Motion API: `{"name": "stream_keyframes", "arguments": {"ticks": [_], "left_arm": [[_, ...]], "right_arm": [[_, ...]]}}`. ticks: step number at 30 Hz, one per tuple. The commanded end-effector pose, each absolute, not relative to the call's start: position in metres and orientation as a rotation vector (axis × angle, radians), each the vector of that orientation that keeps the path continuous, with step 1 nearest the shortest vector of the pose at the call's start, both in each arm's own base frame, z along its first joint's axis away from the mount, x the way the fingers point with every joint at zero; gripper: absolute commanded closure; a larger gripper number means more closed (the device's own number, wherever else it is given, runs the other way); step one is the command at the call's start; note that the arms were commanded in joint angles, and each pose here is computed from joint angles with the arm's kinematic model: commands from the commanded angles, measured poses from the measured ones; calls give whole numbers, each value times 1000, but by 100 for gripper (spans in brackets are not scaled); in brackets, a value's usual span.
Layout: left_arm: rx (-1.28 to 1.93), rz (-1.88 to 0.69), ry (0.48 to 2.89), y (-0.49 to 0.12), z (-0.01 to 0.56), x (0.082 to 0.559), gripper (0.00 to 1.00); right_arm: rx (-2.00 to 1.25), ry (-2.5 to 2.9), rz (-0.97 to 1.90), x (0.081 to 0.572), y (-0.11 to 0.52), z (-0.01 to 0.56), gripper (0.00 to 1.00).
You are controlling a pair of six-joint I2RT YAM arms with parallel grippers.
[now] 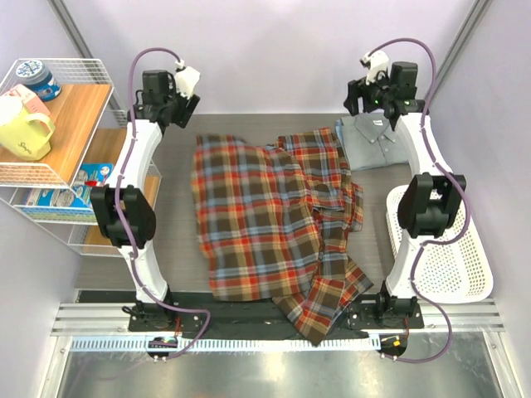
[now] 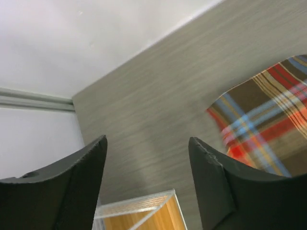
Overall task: Fold and stack the long sleeve shirts
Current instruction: Flatten the shirt out
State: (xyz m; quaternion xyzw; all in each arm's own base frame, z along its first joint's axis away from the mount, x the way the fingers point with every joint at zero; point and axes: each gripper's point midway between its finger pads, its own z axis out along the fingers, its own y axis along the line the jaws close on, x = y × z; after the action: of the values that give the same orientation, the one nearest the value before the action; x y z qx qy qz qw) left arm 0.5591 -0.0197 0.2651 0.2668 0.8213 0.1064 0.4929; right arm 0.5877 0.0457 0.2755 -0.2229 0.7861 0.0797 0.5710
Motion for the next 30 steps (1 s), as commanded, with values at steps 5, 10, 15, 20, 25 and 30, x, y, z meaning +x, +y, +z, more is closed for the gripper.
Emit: {"name": "stream_keyframes", "arguments": {"ticks": [5,10,15,20,25,30], "left_arm": [[855,-14,2174,-60,251,463,18],[1065,-294,2362,-110,174,382,19],[1208,-362,2491,-143,110,331,22],[1269,-299,2647,-137,56,312,23],[1335,-76,2735,-93,23,326,27],[1385,135,2763,-25,14,363,29]], "right_arm": [[-629,2022,287,479,50,292,21],[-631,2262,488,418,75,214,30],[-572,2462,578,386,78,147,46],[-550,2565,575,380,72,106,56],[-593,2634,550,374,79,74,61],[-607,2698,419,378,70,44,63]]}}
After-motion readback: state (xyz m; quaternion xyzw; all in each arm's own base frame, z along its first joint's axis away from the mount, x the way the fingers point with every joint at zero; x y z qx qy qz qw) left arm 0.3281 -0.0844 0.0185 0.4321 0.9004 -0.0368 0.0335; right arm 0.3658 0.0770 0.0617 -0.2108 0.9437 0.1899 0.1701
